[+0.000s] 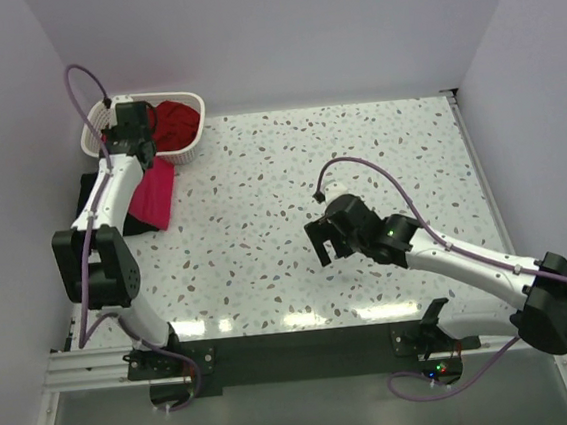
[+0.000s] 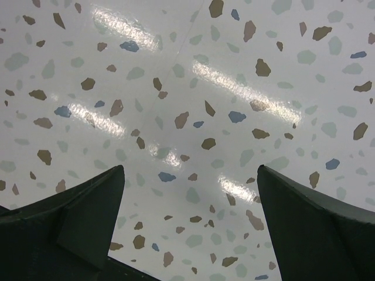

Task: Fold and stack the t-shirts
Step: Neatly place the folded tshirt to the corner

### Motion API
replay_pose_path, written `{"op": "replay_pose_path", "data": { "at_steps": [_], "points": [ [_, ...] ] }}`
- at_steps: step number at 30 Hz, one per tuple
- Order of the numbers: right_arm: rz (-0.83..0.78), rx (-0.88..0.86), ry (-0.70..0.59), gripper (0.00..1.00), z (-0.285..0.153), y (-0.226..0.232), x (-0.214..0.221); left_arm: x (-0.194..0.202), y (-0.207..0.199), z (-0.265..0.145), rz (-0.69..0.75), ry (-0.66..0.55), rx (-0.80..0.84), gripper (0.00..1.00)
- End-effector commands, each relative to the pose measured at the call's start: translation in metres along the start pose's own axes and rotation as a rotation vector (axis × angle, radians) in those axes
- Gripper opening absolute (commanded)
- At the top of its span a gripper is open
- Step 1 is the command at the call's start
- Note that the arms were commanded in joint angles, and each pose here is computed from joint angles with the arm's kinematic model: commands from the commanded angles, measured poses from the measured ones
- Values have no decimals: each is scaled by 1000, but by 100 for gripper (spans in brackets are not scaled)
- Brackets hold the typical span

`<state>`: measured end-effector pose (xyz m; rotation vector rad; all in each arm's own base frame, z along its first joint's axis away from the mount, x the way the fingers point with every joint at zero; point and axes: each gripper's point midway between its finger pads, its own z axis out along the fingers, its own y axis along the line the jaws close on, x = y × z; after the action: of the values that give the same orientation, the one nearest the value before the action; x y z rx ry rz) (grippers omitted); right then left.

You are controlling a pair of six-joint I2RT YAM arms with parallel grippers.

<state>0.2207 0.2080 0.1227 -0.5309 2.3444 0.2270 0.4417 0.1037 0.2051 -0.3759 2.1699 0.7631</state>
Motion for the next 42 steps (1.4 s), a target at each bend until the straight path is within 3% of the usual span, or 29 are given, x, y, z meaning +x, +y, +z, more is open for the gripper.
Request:
{"op": "replay_pose_path", "data": {
  "at_steps": [1,13,40,42],
  "points": [
    [1,2,-53,98,0,-1,-12,-22,27,15,-18,-12,-81,0],
    [-4,28,-62,98,0,-9,-6,36,58,82,-19,171,-277,2],
    [-27,46,2,98,10,-9,3,48,73,139,-15,202,-429,9],
    [-24,46,2,97,9,-8,2,49,74,138,-27,206,-433,21]
  ]
}}
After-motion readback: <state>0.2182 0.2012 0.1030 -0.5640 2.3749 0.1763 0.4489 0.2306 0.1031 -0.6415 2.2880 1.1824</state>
